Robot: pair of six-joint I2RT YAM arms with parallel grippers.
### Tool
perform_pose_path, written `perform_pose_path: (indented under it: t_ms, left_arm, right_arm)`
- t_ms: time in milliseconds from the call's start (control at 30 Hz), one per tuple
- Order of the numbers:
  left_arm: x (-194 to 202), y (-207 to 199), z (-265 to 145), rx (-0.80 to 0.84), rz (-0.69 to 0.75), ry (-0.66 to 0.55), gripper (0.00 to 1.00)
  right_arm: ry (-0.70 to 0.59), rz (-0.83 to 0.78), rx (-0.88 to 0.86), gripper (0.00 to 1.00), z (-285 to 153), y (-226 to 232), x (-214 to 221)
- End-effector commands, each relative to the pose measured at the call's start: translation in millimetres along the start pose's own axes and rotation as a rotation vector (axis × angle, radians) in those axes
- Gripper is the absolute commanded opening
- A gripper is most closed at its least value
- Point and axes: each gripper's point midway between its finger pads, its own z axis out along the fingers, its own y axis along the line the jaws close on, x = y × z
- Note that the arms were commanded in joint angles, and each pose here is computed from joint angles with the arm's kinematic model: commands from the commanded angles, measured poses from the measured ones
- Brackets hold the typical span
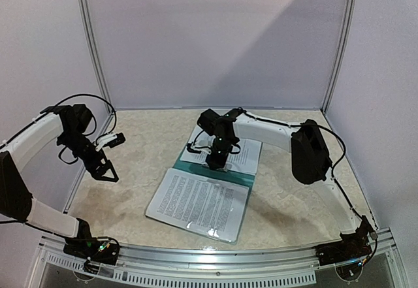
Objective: Put the files into the folder
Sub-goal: Rotate the folder with files at the center of the board.
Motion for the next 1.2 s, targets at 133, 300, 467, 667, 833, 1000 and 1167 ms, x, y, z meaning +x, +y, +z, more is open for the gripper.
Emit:
perform_pose_path:
  t_ms: [133, 300, 467, 667, 833, 1000, 1167]
  left_arm:
    - [-29.9, 6.6, -15.3, -0.009, 0.006, -0.096, 1.0]
    - [-49.4, 14.4, -20.0, -0.02, -0.018, -0.159, 1.0]
    - [-67.2, 15.1, -18.5, 0.019, -0.062, -0.232, 1.0]
    - [-73.3, 13.8, -1.4, 0.045, -0.082, -0.225, 1.0]
    - [-57.3, -0.9, 23.5, 0.058, -0.002, -0.107, 1.0]
    - [0.7, -24.5, 56.3, 0.001, 0.365, 0.192, 1.0]
    - [30.7, -8.2, 77.9, -0.148, 0.533, 0.32, 0.99]
  right_arm:
    - [-0.043, 0.32, -0.157, 0.0, 0.1, -1.0, 7.2]
    - [-0.123, 0.428, -0.176, 0.0, -24.6, -8.7, 1.7]
    - [-0.177, 0.533, -0.166, 0.0, -41.8, -23.0, 4.4]
    - [-0.203, 0.587, -0.163, 0.01, -49.4, -30.3, 7.1]
    - [-0.253, 0.563, -0.09, 0.09, -56.1, -39.0, -9.5]
    - [-0.213, 0.485, 0.034, 0.18, -38.6, -36.4, -16.7]
    - [-0.16, 0.398, 0.129, 0.26, -15.0, -35.4, -20.7]
